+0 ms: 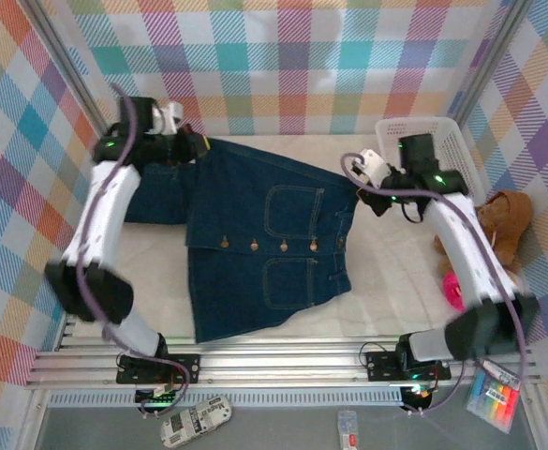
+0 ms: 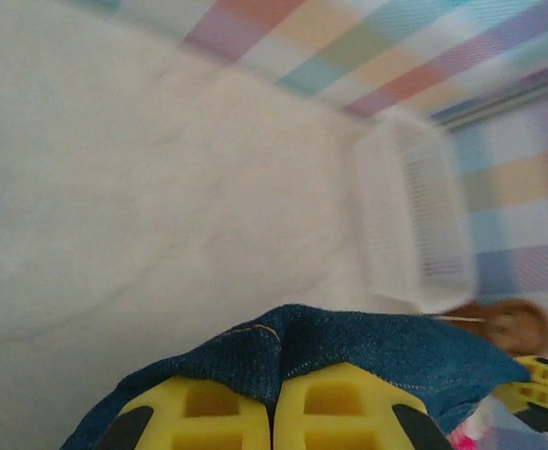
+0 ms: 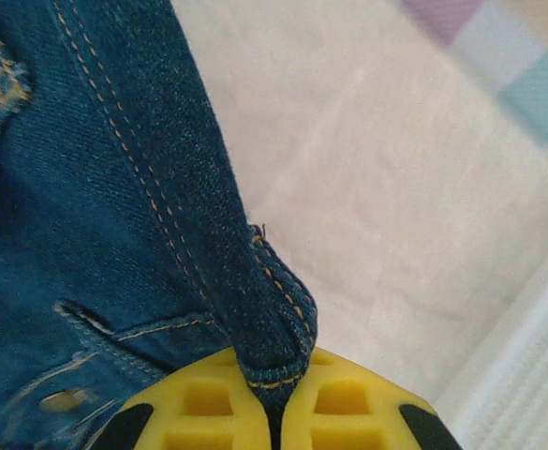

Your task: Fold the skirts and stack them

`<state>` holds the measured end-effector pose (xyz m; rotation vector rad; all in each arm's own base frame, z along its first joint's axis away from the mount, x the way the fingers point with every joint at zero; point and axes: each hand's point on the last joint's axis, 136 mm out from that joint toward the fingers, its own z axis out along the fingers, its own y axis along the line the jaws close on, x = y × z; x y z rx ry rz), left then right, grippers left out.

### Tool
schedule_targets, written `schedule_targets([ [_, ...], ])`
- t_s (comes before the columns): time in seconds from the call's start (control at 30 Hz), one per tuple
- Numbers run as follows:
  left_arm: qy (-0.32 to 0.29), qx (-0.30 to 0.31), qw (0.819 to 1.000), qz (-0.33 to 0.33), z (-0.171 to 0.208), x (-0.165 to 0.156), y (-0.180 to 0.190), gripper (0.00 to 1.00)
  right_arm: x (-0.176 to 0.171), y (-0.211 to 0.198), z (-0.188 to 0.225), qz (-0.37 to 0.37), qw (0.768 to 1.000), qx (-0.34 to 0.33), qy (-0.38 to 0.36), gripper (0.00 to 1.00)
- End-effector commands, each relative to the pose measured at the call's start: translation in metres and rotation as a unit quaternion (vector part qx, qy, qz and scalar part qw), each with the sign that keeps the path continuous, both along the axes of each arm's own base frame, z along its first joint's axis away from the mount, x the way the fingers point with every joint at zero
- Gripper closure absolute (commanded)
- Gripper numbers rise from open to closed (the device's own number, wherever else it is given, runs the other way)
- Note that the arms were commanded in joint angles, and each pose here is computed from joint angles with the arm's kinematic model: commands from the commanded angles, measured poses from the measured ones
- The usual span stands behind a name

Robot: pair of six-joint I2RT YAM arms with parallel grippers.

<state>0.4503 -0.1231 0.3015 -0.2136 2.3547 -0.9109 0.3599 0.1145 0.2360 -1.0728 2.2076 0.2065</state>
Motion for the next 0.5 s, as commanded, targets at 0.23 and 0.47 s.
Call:
schedule_targets([
  [0.23,0.022,0.089,0.995,0.033,-0.060,0.096,0.000,0.18,0.100,-0.018,-0.008,-0.157,0.987,0.018,0.013,0.01],
  [0.47,0.053,0.076,0.996,0.021,-0.070,0.050,-0.033,0.00,0.082,-0.037,0.011,-0.331,0.934,0.136,-0.001,0.01],
])
